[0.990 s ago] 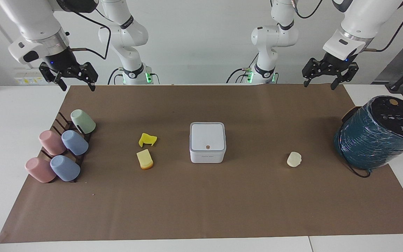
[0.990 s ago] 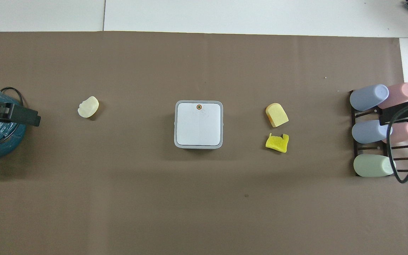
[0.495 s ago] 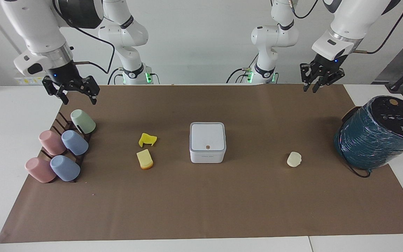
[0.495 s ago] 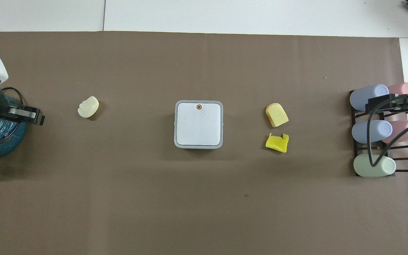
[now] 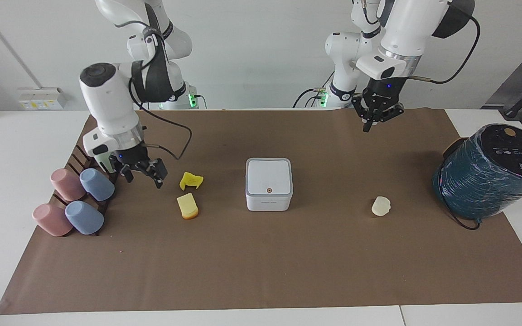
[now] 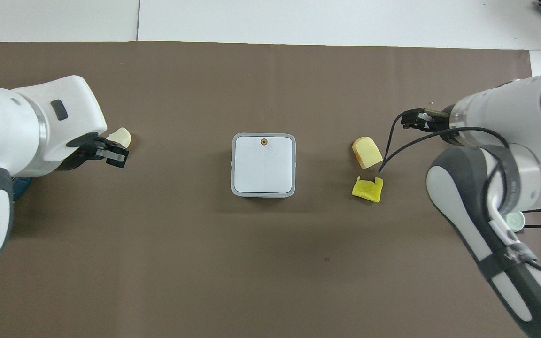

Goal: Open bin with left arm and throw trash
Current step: 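Reach the left gripper to the bin lid while the right gripper approaches the yellow pieces, then grasp the white bin lid edge with the left gripper and lift it open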

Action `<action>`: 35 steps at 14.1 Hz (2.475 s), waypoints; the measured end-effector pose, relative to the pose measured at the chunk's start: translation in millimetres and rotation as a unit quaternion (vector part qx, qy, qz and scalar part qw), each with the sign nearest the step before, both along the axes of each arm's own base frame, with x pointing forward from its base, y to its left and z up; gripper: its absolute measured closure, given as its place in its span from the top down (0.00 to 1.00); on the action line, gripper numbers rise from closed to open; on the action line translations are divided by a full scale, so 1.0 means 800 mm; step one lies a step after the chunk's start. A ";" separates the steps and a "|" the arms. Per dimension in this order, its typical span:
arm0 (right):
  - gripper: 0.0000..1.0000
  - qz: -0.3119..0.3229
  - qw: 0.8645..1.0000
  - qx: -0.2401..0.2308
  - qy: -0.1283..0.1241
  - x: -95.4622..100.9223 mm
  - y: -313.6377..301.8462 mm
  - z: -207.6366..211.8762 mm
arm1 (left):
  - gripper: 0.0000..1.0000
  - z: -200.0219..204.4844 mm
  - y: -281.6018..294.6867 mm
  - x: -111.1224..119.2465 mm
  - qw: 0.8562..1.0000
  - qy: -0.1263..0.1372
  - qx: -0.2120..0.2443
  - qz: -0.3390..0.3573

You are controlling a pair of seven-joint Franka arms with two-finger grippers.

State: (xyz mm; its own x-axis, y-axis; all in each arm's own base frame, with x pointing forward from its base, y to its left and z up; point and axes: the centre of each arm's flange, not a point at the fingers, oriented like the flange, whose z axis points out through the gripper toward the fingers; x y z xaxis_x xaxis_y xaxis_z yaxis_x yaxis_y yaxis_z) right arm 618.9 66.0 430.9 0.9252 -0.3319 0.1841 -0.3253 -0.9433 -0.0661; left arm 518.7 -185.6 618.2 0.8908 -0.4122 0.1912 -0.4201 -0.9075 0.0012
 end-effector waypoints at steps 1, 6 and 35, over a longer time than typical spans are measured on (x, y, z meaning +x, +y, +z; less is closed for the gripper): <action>1.00 -0.017 1.000 0.005 -0.003 0.009 0.014 -0.030 | 0.01 -0.005 -0.014 -0.002 1.000 -0.010 -0.005 -0.009; 1.00 -0.078 0.997 0.016 0.013 0.020 0.060 -0.117 | 0.01 -0.057 -0.067 0.023 0.997 -0.031 -0.061 -0.020; 0.76 -0.153 0.985 0.039 0.064 -0.011 0.100 -0.172 | 0.01 -0.213 -0.242 0.026 0.996 0.020 -0.083 -0.022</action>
